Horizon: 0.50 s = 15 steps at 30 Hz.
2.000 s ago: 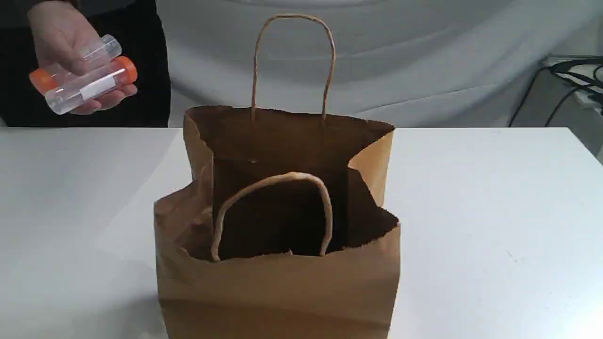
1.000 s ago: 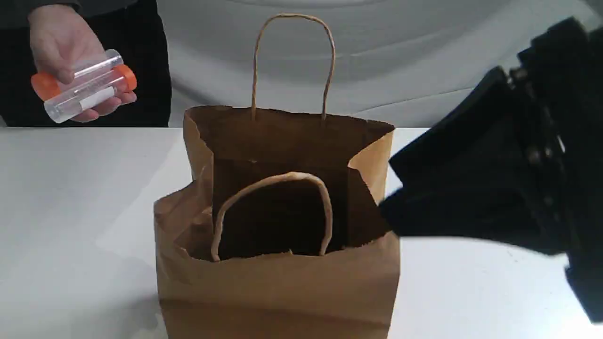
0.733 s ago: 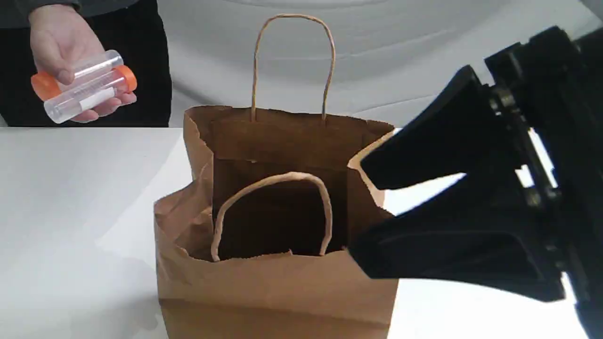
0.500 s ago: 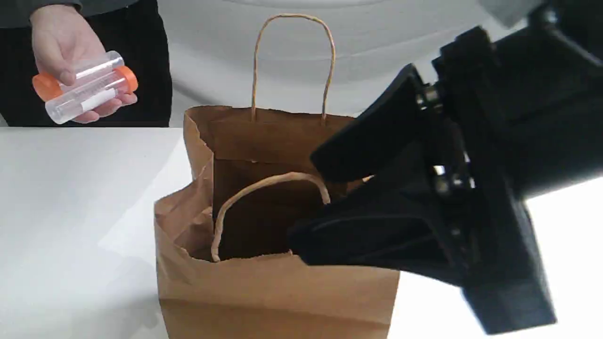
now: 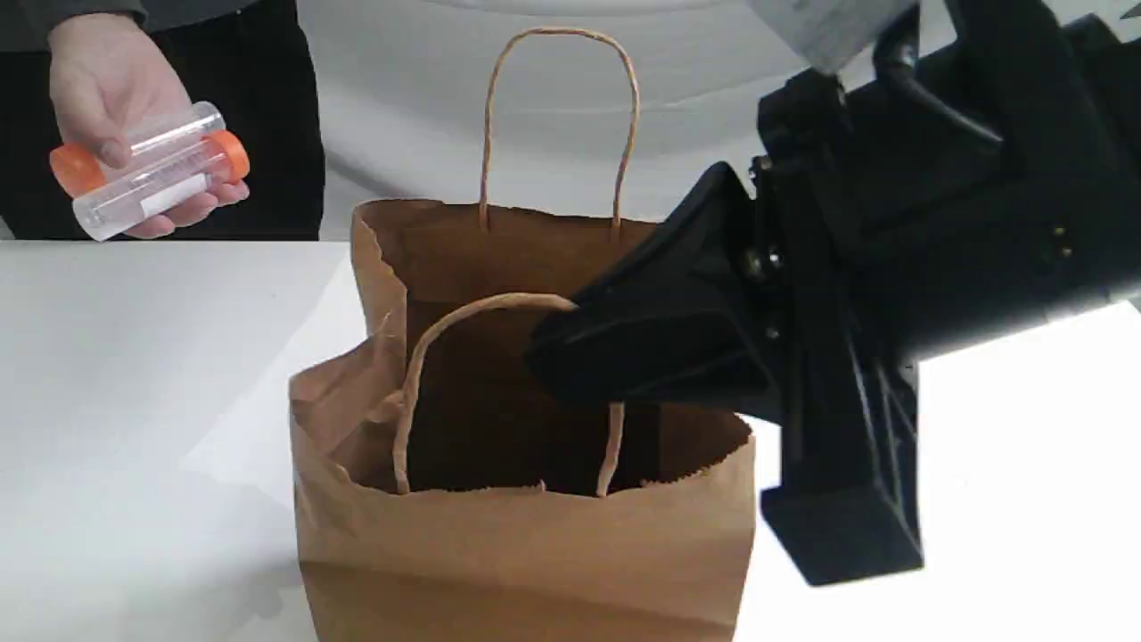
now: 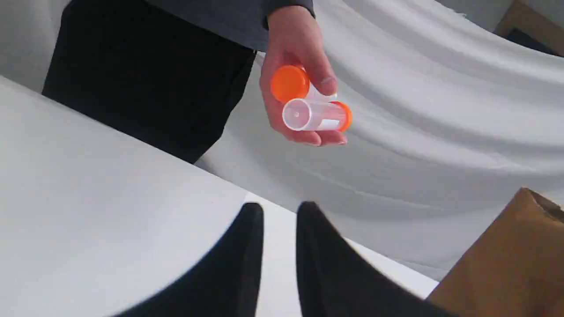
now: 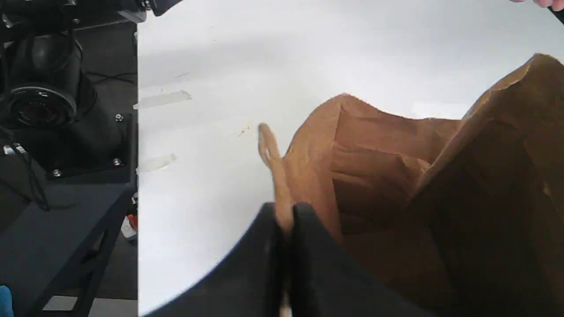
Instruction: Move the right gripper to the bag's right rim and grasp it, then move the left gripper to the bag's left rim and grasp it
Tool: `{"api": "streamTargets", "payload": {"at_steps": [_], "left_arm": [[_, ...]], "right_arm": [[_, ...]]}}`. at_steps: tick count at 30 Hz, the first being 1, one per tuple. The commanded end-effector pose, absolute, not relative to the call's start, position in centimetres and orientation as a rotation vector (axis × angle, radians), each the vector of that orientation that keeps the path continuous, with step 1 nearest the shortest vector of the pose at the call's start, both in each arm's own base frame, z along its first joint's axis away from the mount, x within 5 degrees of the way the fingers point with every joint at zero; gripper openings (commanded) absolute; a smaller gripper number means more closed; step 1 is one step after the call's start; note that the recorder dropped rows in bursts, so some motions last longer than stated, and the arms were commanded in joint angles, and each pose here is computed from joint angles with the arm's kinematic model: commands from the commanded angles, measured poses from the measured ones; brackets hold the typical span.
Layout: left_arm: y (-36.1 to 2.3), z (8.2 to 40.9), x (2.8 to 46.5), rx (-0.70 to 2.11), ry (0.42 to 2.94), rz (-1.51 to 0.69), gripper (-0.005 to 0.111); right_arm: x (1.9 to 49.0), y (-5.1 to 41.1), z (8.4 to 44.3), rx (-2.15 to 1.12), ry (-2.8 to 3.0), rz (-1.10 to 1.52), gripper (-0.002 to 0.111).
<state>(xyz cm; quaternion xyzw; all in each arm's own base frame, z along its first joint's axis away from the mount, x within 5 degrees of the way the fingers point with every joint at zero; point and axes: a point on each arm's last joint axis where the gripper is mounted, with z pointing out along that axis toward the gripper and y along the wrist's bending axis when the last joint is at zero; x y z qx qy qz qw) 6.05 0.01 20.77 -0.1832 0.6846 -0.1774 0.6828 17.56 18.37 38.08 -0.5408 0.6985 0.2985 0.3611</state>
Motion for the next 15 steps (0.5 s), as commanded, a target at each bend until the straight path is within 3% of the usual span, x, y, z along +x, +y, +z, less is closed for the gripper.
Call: {"api": "streamTargets", "payload": {"at_steps": [1,9,15], "left_arm": [[-0.1,22.4,5.7,-0.413,1.551,-0.416,0.015],[-0.7,32.5,4.6,-0.263,1.539,-0.373,0.015],[-2.2,38.9,8.0,0.005,1.705,-0.361,0.015]], "right_arm": [[17.5,18.4,38.1,-1.412,1.803,0.765,0.0],[17.4,18.4,38.1,-1.41,1.808,0.769,0.0],[17.4,18.4,38.1,-1.392,1.826,0.78,0.0]]}}
